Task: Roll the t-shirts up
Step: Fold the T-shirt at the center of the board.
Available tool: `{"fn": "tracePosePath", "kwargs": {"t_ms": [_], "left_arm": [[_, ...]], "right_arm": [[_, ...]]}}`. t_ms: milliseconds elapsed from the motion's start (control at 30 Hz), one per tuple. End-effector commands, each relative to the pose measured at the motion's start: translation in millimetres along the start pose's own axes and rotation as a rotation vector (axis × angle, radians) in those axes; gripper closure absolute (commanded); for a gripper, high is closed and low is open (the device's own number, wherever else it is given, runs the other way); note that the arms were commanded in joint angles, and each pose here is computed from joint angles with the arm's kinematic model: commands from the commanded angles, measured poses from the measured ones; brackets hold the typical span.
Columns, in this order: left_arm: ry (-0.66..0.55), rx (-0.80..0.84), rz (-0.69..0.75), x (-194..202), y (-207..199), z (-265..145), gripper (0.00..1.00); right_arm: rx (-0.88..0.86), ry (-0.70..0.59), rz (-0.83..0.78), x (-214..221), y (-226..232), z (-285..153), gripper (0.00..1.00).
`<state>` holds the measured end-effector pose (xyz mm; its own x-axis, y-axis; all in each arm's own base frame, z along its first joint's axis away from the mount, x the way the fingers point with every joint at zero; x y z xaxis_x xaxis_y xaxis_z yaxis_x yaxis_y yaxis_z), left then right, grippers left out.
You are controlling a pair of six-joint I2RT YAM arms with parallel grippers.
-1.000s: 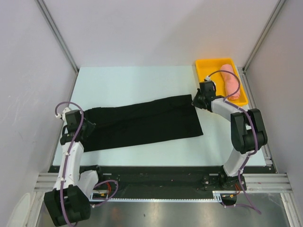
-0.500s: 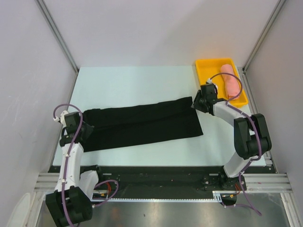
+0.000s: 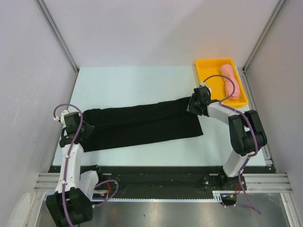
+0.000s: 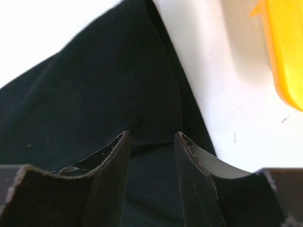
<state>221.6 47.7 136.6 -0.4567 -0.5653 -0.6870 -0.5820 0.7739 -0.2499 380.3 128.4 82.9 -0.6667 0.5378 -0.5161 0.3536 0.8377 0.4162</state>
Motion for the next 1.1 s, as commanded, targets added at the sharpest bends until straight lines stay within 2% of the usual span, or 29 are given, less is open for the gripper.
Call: {"fn": "tracePosePath", "kwargs": {"t_ms": [0,200,300,333,400,433,467,733,767,867,900,933,1000,1067], "left_arm": [[-0.029,0.011,0.012,-4,0,0,1.00],[-0.033,0.017,0.016,-6,-1,0,1.00],[-0.033,0.018,0.018,-7,-1,1,1.00],[-0.033,0.018,0.016,-7,-2,1,1.00],[-0.037,0.018,0.022,-9,-2,1,1.00],[-0.039,0.018,0.022,-11,-3,0,1.00],[-0.042,0.020,0.026,-12,-3,0,1.00],[-0.078,0.006,0.050,-29,-5,-8,1.00],[-0.074,0.009,0.053,-28,-5,-8,1.00],[-0.071,0.016,0.054,-25,-5,-7,1.00],[-0.067,0.018,0.051,-24,-5,-6,1.00],[-0.059,0.023,0.052,-21,-5,-5,1.00],[-0.056,0.026,0.049,-20,-5,-4,1.00],[-0.052,0.027,0.051,-19,-5,-3,1.00]], "right_arm": [[0.017,-0.047,-0.004,-10,2,8,0.52],[0.027,-0.054,0.003,-14,2,15,0.56],[0.032,-0.062,0.011,-19,1,15,0.68],[0.035,-0.065,0.008,-20,0,14,0.76],[0.037,-0.069,0.012,-24,-2,14,0.85],[0.038,-0.072,0.017,-27,-4,14,0.95],[0.037,-0.078,0.021,-30,-4,12,1.00],[-0.007,-0.132,0.015,-51,5,-12,1.00],[-0.015,-0.128,0.016,-50,8,-13,0.99],[-0.026,-0.099,0.029,-43,12,-15,0.77],[-0.026,-0.097,0.025,-41,14,-14,0.64],[-0.027,-0.097,0.022,-38,17,-13,0.58],[-0.033,-0.088,0.036,-33,22,-11,0.52],[-0.022,-0.074,0.052,-29,22,-5,0.52]]}}
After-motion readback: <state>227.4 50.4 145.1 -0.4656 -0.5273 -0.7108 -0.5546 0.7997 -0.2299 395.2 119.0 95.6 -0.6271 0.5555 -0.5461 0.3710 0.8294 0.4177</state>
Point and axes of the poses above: each gripper's point midway between its finger pads, its own z axis out along the fingers, its own y axis along the line the jaws close on, x = y × z, the point moved 4 cm from there along -z, back along the fingers, and after that the axes turned 12 degrees about z, right-handed, at the moved point
